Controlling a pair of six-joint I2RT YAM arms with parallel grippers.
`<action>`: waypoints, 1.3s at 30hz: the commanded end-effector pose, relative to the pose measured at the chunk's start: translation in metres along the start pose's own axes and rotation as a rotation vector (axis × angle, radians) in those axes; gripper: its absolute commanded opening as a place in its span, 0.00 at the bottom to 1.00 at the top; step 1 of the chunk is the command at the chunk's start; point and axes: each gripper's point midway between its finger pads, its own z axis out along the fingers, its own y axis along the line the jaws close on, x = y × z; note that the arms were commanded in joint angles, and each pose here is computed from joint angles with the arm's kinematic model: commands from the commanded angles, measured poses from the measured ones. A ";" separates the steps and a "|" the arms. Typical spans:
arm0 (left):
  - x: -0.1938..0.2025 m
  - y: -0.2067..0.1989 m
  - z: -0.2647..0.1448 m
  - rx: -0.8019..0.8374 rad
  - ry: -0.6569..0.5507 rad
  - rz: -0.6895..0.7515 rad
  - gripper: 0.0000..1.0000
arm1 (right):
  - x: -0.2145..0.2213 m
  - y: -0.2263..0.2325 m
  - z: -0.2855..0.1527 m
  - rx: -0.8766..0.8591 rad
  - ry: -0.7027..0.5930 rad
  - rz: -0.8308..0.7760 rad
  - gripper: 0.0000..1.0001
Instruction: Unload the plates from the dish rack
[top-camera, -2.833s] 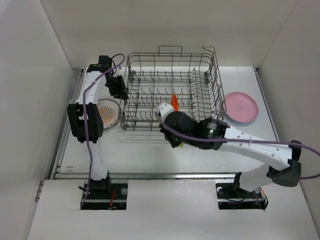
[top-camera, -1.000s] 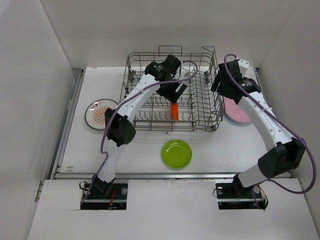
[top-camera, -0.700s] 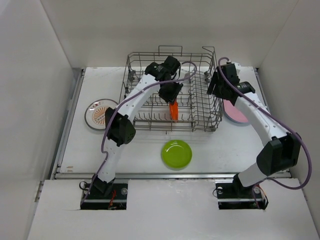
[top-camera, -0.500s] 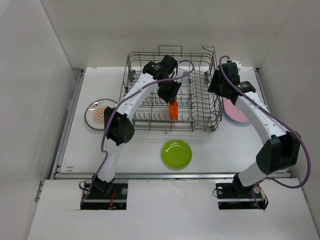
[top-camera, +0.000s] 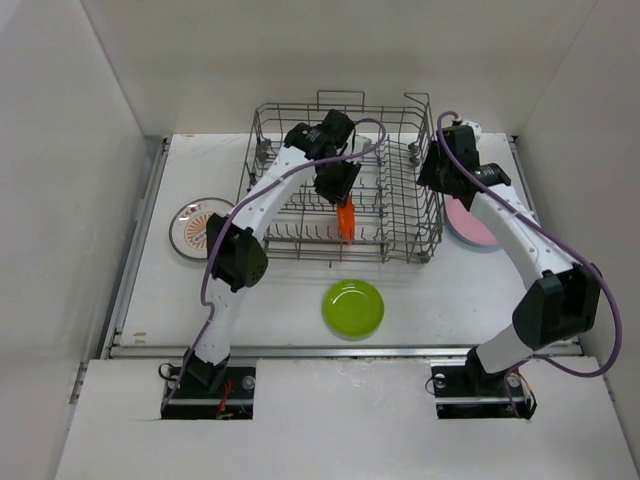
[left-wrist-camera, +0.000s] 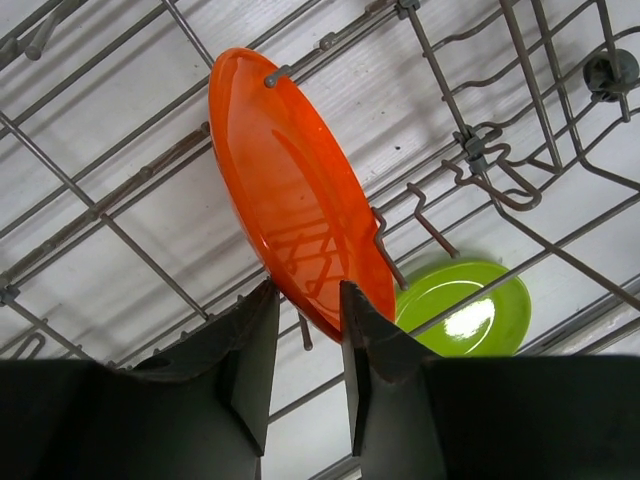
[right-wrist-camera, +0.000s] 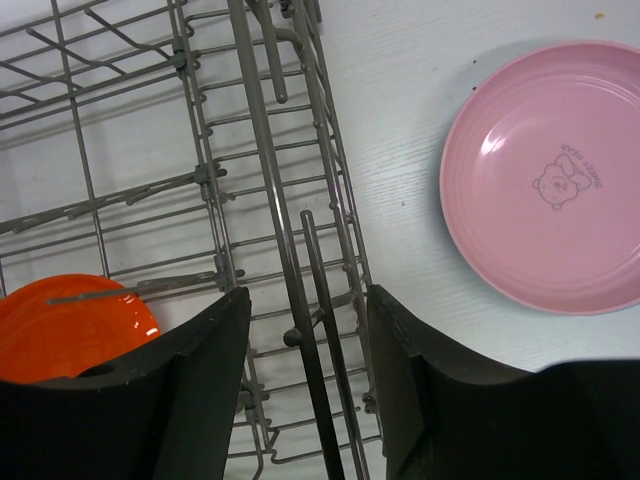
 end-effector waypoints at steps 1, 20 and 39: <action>0.039 0.022 0.003 -0.105 0.168 0.027 0.12 | 0.003 -0.003 0.000 -0.005 -0.001 -0.006 0.56; 0.038 0.015 0.022 -0.298 0.191 0.243 0.00 | 0.007 -0.012 -0.015 0.000 -0.011 -0.012 0.56; -0.081 0.010 -0.188 -0.194 -0.599 -0.002 0.00 | 0.006 -0.012 -0.017 -0.006 -0.018 -0.009 0.56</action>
